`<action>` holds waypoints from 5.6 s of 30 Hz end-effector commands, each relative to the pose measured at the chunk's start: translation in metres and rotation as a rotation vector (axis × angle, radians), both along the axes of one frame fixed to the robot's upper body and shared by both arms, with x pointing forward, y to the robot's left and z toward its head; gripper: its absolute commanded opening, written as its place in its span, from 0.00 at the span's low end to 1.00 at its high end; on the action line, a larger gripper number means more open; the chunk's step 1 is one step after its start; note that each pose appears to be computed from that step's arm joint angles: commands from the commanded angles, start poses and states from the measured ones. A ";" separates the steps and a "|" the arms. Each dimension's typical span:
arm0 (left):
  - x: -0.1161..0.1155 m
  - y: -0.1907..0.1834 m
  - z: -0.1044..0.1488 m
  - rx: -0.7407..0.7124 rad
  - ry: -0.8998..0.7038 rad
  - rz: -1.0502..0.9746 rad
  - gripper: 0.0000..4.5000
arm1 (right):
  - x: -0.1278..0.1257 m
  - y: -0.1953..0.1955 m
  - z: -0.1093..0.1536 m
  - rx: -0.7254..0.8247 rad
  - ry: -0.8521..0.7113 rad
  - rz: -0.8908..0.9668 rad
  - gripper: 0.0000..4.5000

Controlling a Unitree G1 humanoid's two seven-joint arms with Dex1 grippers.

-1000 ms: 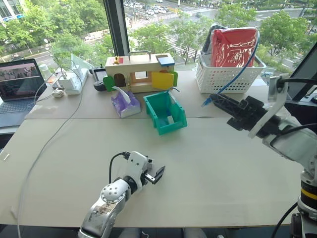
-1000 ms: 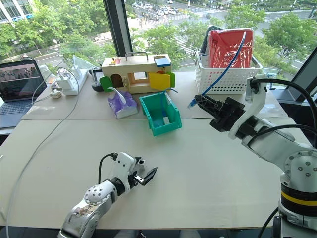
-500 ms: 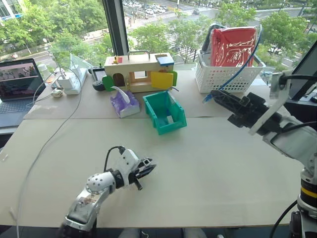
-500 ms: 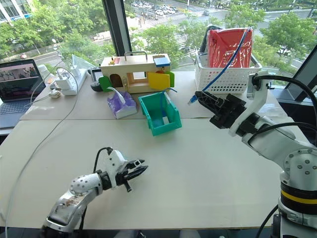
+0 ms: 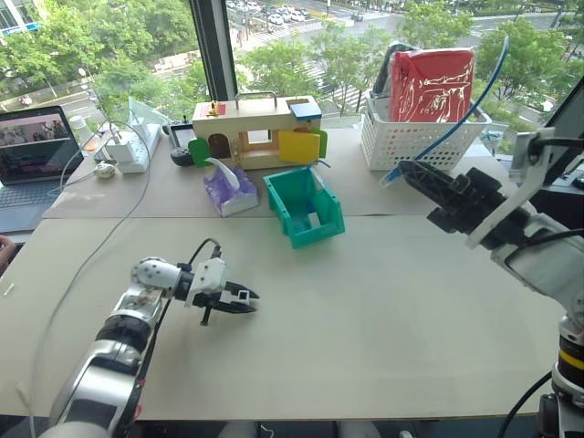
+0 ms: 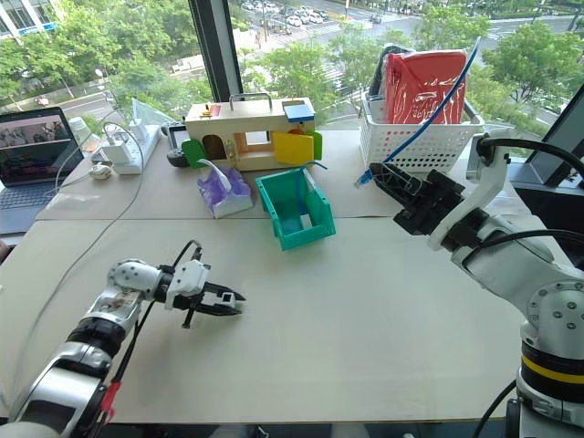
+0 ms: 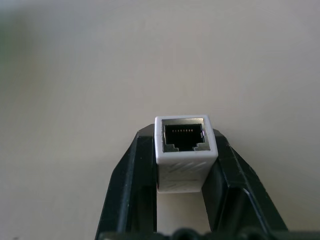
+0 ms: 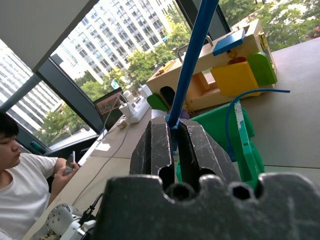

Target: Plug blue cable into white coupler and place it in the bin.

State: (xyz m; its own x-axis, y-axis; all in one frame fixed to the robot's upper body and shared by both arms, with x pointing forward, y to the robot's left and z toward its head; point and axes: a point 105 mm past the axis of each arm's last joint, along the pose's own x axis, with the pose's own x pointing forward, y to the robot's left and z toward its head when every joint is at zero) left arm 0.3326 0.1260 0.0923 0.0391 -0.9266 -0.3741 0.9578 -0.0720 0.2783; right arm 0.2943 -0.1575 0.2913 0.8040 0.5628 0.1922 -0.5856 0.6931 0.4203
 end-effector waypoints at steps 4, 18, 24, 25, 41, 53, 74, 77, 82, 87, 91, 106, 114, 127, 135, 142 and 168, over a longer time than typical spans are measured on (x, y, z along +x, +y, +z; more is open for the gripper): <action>0.014 -0.060 0.011 -0.107 -0.004 -0.021 0.16 | -0.007 0.002 0.014 0.025 -0.082 -0.014 0.00; 0.001 -0.087 -0.015 -0.028 0.094 -0.053 0.16 | -0.010 0.000 0.017 0.050 -0.105 -0.052 0.00; 0.001 -0.086 -0.013 -0.042 0.094 -0.039 0.59 | -0.009 0.000 0.018 0.048 -0.105 -0.046 0.00; 0.001 -0.085 -0.013 -0.039 0.092 -0.033 0.69 | -0.008 0.001 0.018 0.047 -0.105 -0.045 0.00; 0.004 -0.061 -0.017 -0.071 0.174 0.109 0.90 | -0.003 0.004 0.018 0.043 -0.102 -0.017 0.00; -0.008 -0.068 -0.026 -0.053 0.184 0.065 0.74 | -0.001 0.004 0.017 0.040 -0.097 -0.007 0.00; 0.024 -0.059 -0.007 0.199 -0.026 0.263 0.14 | 0.004 0.011 -0.055 -0.160 0.095 -0.095 0.00; 0.013 -0.068 -0.005 0.193 0.070 0.293 0.14 | 0.001 0.026 -0.077 -0.185 0.142 -0.092 0.00; -0.006 -0.085 0.001 0.164 0.188 0.309 0.14 | -0.007 0.045 -0.102 -0.136 0.221 -0.078 0.00; -0.011 -0.088 0.001 0.165 0.220 0.351 0.14 | -0.008 0.054 -0.115 -0.090 0.274 -0.081 0.00; -0.013 -0.090 0.001 0.146 0.261 0.393 0.14 | -0.006 0.060 -0.130 -0.052 0.327 -0.082 0.00; -0.029 -0.094 0.000 0.138 0.320 0.397 0.14 | 0.000 0.083 -0.159 -0.065 0.400 -0.024 0.00; -0.034 -0.091 -0.001 0.151 0.332 0.387 0.14 | -0.005 0.082 -0.157 0.004 0.414 -0.019 0.00; -0.037 -0.091 -0.003 0.159 0.331 0.386 0.14 | -0.011 0.072 -0.141 0.146 0.402 -0.036 0.00; -0.038 -0.090 -0.003 0.145 0.342 0.407 0.14 | -0.023 0.067 -0.147 0.098 0.430 -0.048 0.00; -0.037 -0.091 -0.003 0.141 0.338 0.413 0.14 | -0.025 0.073 -0.150 0.064 0.440 -0.026 0.00; -0.039 -0.093 -0.002 0.128 0.345 0.445 0.14 | -0.023 0.070 -0.168 0.066 0.522 -0.061 0.00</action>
